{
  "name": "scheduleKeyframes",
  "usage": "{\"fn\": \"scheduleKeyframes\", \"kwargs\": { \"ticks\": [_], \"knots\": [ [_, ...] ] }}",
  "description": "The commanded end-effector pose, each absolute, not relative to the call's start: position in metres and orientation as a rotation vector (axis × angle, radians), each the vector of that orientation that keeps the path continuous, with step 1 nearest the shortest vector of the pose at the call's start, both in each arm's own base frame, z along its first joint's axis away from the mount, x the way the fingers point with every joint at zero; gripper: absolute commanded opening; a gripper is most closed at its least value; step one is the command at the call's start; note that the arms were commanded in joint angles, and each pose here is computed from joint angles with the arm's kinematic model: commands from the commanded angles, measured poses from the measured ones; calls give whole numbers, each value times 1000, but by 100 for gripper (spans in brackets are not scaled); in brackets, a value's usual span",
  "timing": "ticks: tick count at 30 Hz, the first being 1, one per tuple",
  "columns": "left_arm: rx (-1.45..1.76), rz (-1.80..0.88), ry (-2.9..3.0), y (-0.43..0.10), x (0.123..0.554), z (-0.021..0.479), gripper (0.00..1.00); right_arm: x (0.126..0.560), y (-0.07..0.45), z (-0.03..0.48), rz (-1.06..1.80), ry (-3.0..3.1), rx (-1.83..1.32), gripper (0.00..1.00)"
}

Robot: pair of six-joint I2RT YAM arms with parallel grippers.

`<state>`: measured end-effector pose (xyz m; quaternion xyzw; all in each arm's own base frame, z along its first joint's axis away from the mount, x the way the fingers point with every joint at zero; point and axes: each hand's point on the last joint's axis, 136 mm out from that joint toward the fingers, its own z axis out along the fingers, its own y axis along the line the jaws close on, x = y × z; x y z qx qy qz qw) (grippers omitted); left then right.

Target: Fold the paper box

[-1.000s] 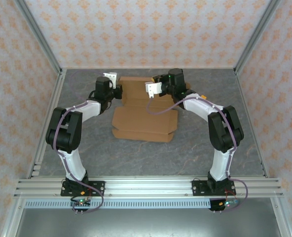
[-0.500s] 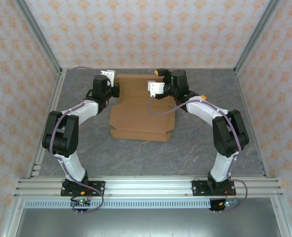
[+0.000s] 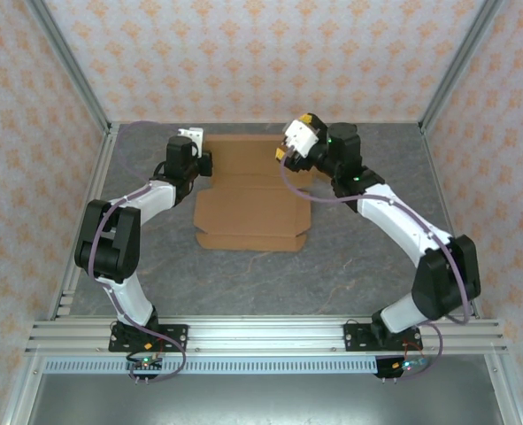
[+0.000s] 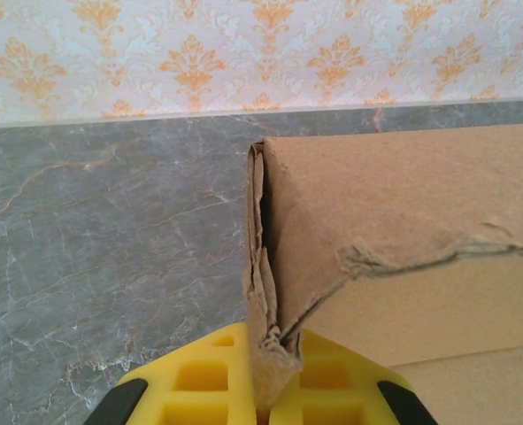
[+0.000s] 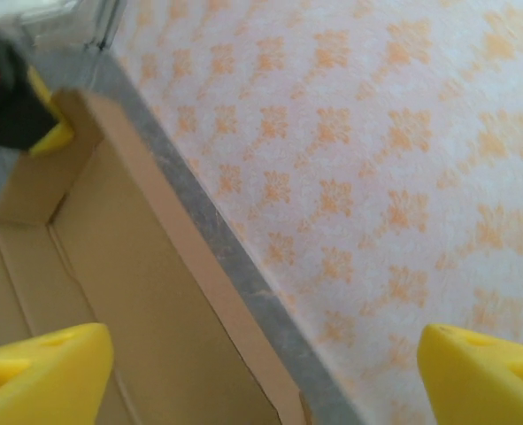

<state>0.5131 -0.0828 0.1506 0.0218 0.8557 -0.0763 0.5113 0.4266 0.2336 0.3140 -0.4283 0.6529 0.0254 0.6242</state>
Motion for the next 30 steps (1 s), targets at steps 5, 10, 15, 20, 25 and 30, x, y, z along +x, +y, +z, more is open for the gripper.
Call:
{"fn": "scheduleKeyframes", "kwargs": {
  "ticks": [5,10,15,20,25,30],
  "knots": [
    [38,-147,2001,-76,513,173,0,441,204,310,398,2077,-212,86],
    [32,-142,2001,-75,512,172,0,449,208,300,485,2205,-26,84],
    [29,-135,1995,-74,512,175,0,469,204,283,446,2313,91,81],
    [29,-133,1993,-75,511,176,0,486,196,265,427,2383,149,76],
    [22,-129,1990,-74,511,175,0,493,202,247,478,2419,148,76],
    [23,-130,1993,-75,511,175,0,498,211,232,537,2458,138,72]
  ]
}}
